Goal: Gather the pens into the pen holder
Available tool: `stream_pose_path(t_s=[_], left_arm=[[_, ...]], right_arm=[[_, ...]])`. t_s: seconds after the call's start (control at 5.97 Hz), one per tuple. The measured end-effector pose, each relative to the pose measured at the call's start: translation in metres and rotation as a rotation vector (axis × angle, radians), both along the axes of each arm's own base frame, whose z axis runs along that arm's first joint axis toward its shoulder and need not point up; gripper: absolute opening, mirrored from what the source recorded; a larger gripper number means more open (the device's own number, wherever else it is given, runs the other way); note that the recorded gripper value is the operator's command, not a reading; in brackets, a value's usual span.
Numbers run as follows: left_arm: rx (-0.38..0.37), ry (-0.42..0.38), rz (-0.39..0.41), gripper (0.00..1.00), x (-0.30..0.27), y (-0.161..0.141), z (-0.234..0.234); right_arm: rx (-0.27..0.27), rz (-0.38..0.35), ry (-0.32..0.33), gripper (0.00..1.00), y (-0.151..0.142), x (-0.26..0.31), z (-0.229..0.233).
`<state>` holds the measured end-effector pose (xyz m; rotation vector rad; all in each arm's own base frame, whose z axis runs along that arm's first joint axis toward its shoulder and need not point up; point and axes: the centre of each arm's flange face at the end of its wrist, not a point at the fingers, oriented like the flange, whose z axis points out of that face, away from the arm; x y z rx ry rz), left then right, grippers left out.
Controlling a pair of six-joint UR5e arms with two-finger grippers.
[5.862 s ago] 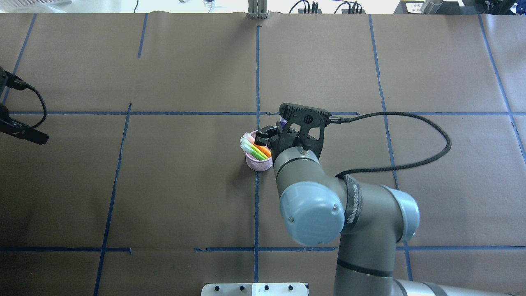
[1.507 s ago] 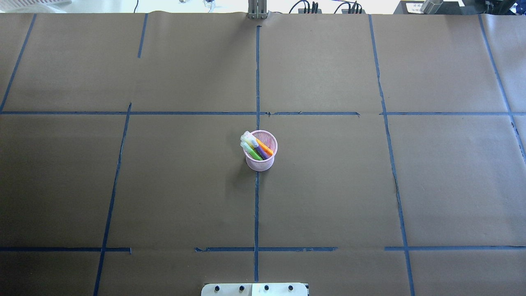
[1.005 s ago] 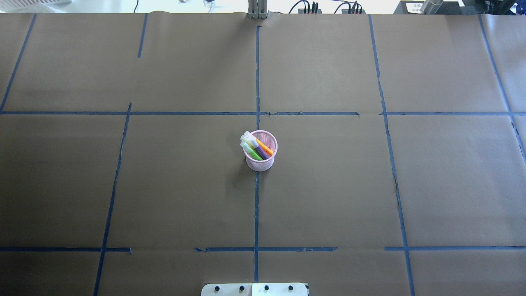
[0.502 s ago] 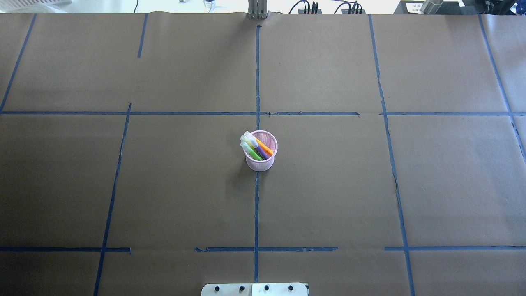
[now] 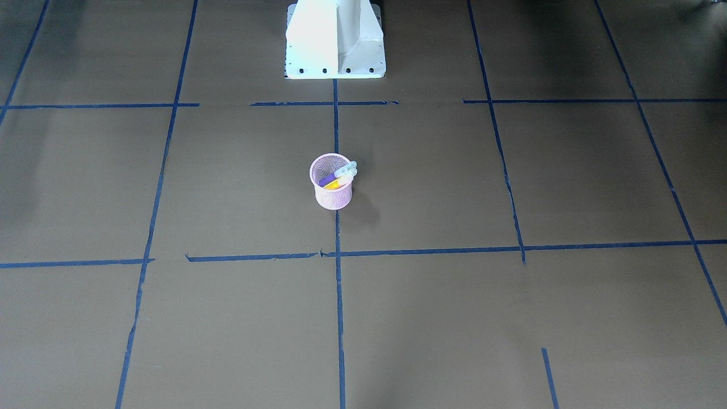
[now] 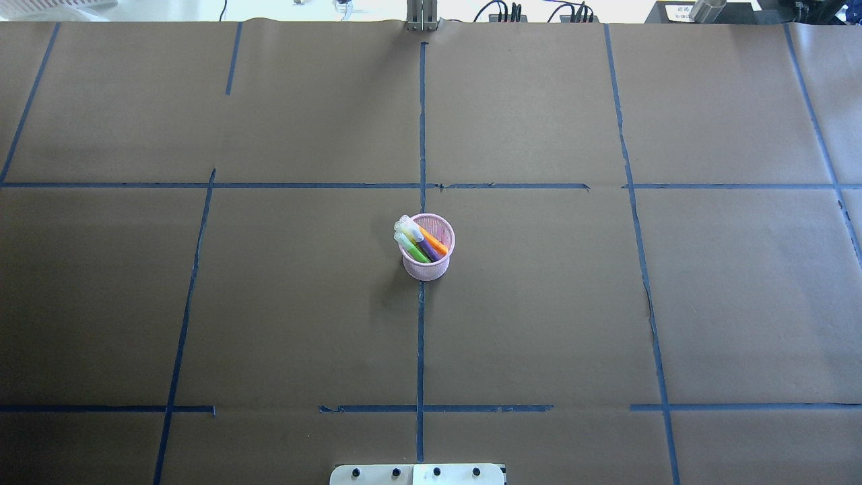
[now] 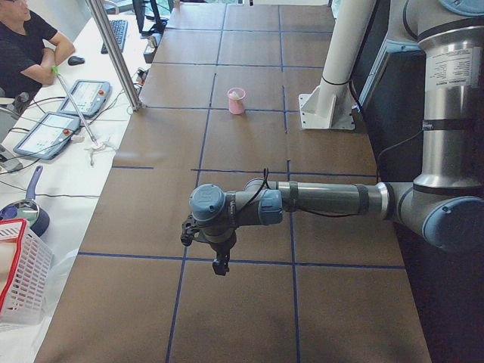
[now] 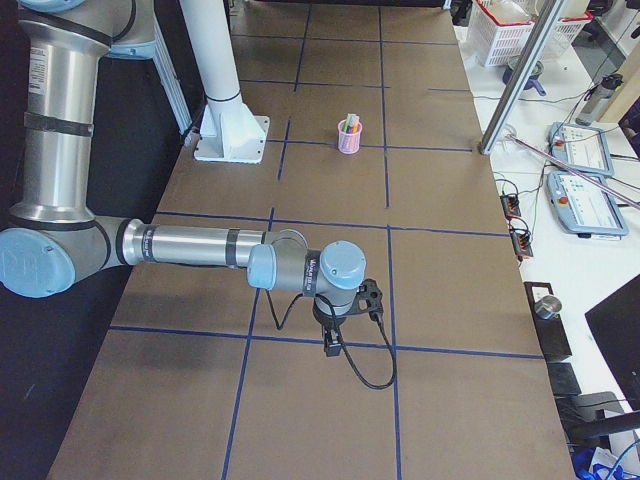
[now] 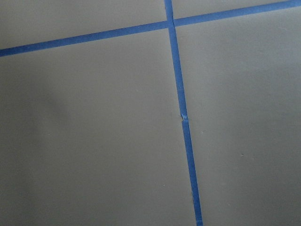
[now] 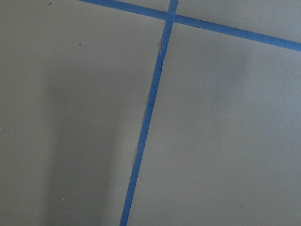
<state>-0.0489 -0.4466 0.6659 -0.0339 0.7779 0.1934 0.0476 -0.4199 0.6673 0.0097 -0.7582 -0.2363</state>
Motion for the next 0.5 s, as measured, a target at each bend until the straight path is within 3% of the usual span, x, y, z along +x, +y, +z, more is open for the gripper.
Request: stream_pose_path(t_s=[0.5], left_arm=[[-0.009, 0.0, 0.001, 1.0, 0.0007, 0.0016, 0.0021]], right_arm=[[0.019, 0.0, -0.003, 1.0, 0.0054, 0.0001, -0.0105]])
